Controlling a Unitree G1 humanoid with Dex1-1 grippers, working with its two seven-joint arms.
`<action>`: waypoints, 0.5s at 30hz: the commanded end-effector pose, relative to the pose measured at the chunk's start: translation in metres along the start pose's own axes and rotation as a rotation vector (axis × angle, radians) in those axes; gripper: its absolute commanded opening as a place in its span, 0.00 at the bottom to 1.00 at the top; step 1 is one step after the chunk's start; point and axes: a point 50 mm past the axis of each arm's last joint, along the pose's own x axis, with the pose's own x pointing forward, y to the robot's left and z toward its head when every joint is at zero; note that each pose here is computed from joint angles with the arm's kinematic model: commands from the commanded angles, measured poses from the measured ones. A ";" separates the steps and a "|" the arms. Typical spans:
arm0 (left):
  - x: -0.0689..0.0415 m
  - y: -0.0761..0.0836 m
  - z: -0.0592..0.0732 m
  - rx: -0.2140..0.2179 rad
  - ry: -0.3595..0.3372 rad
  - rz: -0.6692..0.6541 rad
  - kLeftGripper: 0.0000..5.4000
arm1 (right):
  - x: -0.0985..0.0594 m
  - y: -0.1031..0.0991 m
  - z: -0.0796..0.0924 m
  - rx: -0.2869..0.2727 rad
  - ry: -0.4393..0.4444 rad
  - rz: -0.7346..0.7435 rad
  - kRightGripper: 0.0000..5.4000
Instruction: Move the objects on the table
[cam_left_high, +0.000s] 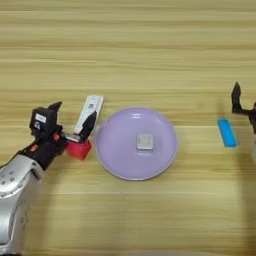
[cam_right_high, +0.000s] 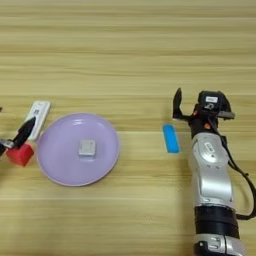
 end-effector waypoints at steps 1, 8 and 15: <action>0.010 0.012 -0.003 0.049 -0.035 0.092 0.99 | 0.002 0.003 0.002 -0.012 -0.007 0.023 1.00; 0.028 0.040 -0.020 0.103 -0.073 0.289 0.99 | 0.002 0.003 0.004 -0.017 -0.012 0.033 1.00; 0.038 0.061 -0.045 0.095 -0.068 0.392 0.99 | 0.002 0.003 0.004 -0.019 -0.015 0.036 1.00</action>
